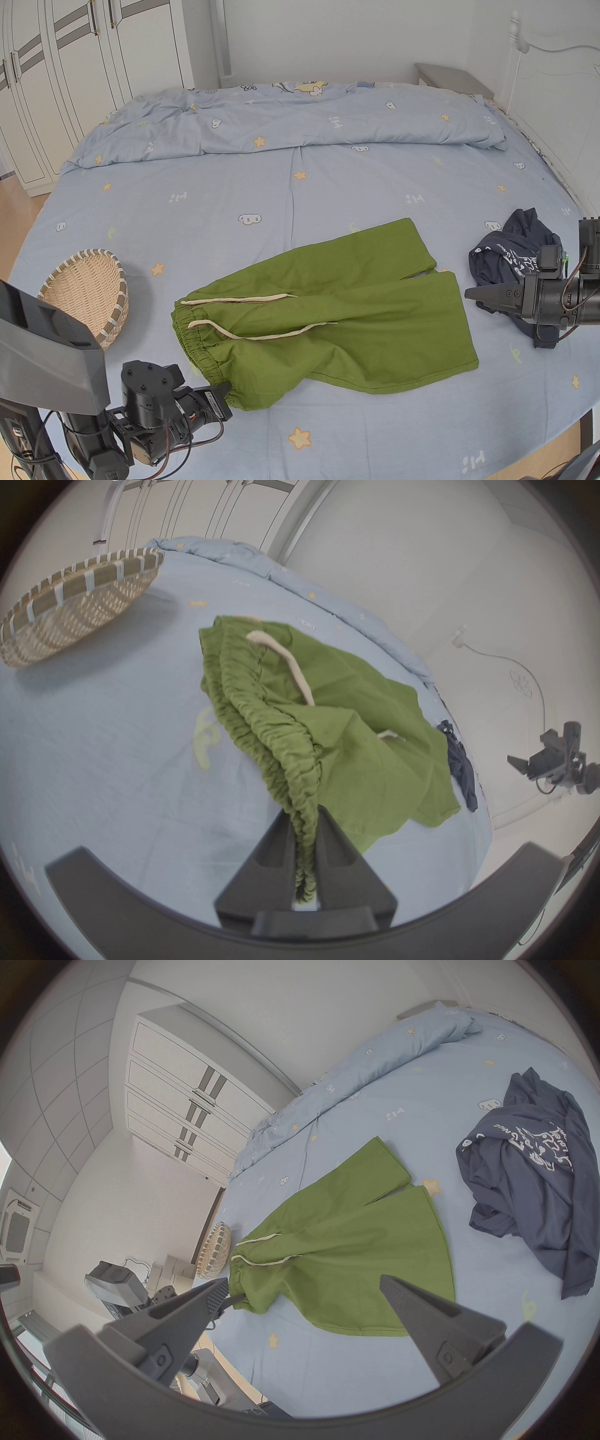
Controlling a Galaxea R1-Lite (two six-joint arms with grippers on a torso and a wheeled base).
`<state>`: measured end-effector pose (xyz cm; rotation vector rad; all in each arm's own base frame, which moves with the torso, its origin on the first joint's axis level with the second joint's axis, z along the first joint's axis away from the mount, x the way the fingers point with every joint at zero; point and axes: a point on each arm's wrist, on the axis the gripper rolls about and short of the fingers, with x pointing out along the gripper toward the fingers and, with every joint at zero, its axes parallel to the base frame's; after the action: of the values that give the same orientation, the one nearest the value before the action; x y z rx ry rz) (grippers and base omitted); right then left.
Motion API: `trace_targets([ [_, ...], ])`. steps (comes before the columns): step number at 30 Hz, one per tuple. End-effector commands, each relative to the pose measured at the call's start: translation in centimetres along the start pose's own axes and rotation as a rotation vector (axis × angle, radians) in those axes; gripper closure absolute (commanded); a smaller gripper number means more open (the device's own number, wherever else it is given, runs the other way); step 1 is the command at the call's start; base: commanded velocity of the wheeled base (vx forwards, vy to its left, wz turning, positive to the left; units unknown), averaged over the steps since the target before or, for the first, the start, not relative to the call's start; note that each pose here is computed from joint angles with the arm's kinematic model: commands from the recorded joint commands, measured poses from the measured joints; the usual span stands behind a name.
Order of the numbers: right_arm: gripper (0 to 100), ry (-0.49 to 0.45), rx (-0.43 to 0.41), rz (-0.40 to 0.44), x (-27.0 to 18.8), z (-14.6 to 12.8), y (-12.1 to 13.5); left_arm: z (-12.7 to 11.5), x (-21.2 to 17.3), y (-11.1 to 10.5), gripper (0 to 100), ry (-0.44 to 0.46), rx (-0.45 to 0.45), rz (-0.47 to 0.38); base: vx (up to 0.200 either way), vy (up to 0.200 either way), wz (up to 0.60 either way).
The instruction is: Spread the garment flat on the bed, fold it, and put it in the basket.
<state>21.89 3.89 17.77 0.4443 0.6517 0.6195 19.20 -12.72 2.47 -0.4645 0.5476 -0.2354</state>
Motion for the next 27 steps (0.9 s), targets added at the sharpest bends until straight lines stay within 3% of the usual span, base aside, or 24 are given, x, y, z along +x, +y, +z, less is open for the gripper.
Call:
trace_targets([
  [1,0,-0.002,-0.016,-0.034,-0.3,-0.2,-1.0,2.7,-2.2,0.3,100,-0.098,-0.024,-0.058,0.0,0.0,0.0],
  [7,0,0.072,-0.055,-0.117,0.3,-1.7,-4.3,3.6,-4.1,0.3,100,-0.085,-0.026,-0.115,0.0,0.0,0.0],
  [11,0,0.12,-0.031,-0.132,0.4,-2.3,-4.9,4.0,-4.9,0.2,100,-0.088,-0.024,-0.136,0.0,0.0,0.0],
  [12,0,0.152,-0.026,-0.136,0.5,-2.7,-5.1,4.2,-5.3,0.1,100,-0.071,-0.023,-0.179,0.0,0.0,0.0],
  [18,0,0.178,-0.01,-0.135,1.4,-2.7,-5.7,5.0,-6.0,0.3,100,-0.065,-0.022,-0.249,0.0,0.0,0.0],
  [24,0,0.213,0.021,-0.141,2.5,-2.8,-6.6,5.1,-6.0,0.5,100,-0.075,0.007,-0.243,0.0,0.0,0.0],
  [27,0,0.255,0.074,-0.163,4.2,-2.6,-8.4,5.2,-6.0,0.5,100,-0.077,0.008,-0.244,0.0,0.0,0.0],
])
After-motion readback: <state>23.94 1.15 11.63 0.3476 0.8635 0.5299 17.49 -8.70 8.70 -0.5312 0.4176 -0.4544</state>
